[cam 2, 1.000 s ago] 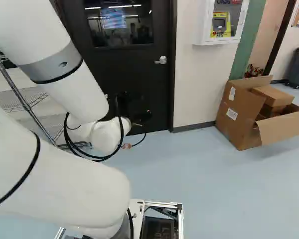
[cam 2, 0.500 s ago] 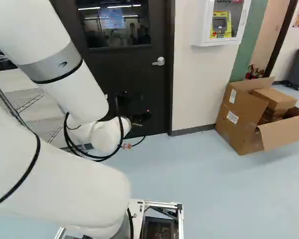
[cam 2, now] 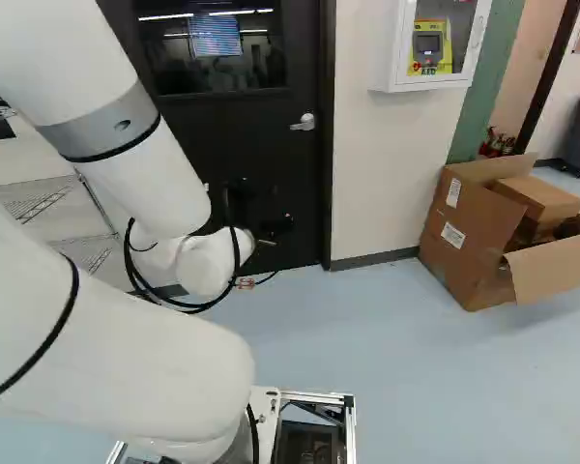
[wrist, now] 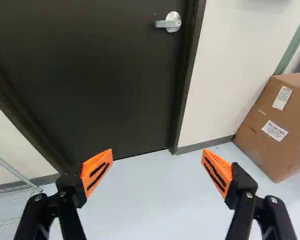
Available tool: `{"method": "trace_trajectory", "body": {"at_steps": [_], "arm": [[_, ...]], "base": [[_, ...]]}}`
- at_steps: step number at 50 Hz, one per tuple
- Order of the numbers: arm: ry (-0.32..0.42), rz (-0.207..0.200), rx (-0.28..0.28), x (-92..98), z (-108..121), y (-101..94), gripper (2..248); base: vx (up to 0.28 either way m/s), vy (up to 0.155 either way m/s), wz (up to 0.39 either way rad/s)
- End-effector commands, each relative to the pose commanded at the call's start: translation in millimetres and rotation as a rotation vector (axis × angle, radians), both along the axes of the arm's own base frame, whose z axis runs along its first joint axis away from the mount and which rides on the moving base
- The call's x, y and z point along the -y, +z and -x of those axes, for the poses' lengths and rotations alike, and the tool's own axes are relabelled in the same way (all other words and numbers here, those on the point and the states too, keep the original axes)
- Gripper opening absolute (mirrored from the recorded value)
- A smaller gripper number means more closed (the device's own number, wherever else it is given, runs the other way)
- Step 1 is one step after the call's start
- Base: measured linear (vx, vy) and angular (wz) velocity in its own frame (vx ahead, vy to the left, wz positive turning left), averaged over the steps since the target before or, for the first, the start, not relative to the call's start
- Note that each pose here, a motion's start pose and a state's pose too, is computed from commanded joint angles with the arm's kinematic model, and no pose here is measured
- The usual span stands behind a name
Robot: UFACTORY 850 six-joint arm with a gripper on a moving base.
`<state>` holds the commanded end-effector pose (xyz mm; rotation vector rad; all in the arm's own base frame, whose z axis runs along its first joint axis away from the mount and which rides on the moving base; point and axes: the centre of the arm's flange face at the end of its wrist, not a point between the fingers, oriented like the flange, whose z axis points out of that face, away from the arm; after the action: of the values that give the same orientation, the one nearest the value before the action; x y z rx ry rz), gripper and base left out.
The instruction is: Open the door and move inside
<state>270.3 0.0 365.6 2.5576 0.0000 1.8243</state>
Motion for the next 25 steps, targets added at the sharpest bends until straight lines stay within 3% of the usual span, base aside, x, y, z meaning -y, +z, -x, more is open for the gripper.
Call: {"method": "trace_trajectory", "body": {"at_steps": [25], "arm": [[0.000, 0.000, 0.000, 0.0, 0.0, 0.0, 247]], "base": [[0.132, -0.039, 0.006]]}}
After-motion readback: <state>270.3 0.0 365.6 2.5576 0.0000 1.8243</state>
